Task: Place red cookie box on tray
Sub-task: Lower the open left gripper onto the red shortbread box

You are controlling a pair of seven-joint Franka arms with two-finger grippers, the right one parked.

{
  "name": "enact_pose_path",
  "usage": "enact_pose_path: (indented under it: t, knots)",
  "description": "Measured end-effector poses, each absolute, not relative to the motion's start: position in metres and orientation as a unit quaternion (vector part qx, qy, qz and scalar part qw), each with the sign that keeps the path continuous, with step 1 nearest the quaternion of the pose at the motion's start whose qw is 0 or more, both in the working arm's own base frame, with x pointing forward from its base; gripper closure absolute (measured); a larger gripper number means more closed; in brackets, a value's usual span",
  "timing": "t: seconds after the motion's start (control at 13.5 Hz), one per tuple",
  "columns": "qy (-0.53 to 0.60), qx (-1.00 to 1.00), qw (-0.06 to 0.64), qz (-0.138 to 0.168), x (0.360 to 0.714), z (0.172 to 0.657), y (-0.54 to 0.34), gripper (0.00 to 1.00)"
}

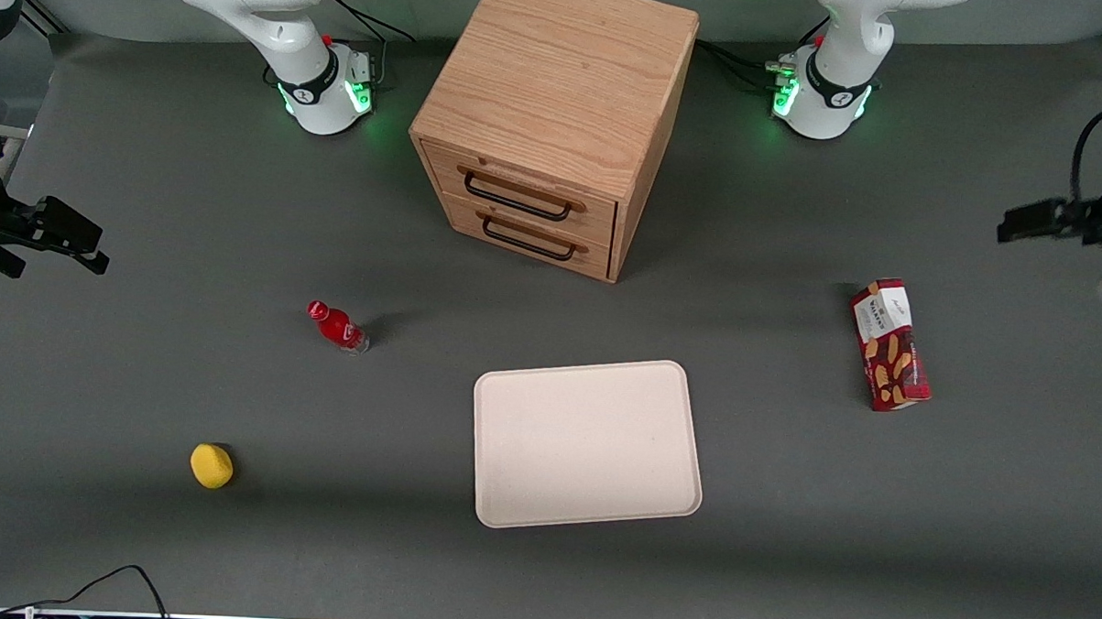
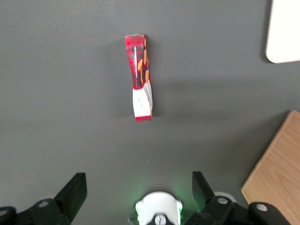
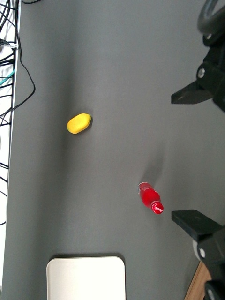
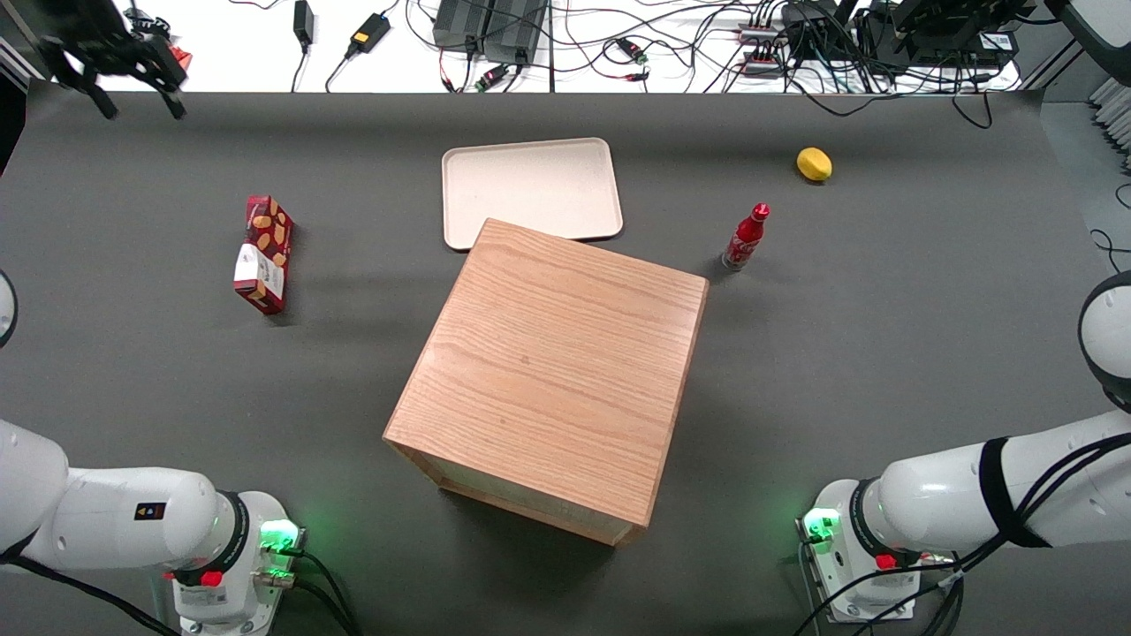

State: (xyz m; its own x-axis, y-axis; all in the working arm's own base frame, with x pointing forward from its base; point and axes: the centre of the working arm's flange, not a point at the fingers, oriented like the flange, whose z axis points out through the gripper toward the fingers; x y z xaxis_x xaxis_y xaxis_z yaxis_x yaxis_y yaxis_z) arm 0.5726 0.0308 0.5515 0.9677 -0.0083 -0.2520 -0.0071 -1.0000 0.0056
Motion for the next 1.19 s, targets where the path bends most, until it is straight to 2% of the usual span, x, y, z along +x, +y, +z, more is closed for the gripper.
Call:
enact_pose_path:
  t: [0.15, 0.37, 0.52, 0.74, 0.81, 0.96, 1.19]
  knots:
    - [-0.005, 0.992, 0.001, -0.122, 0.586, 0.476, 0.032, 0.00]
    - [-0.014, 0.995, 0.000, -0.104, 0.588, 0.372, 0.034, 0.00]
    - [-0.028, 0.996, -0.001, -0.086, 0.582, 0.320, 0.035, 0.00]
    - [-0.041, 0.998, -0.004, -0.050, 0.570, 0.267, 0.039, 0.00]
    - [-0.041, 0.998, -0.005, -0.039, 0.564, 0.253, 0.040, 0.07]
    - [-0.040, 0.999, -0.005, -0.036, 0.552, 0.235, 0.041, 0.33]
    - [-0.035, 0.999, -0.007, -0.035, 0.549, 0.234, 0.049, 0.66]
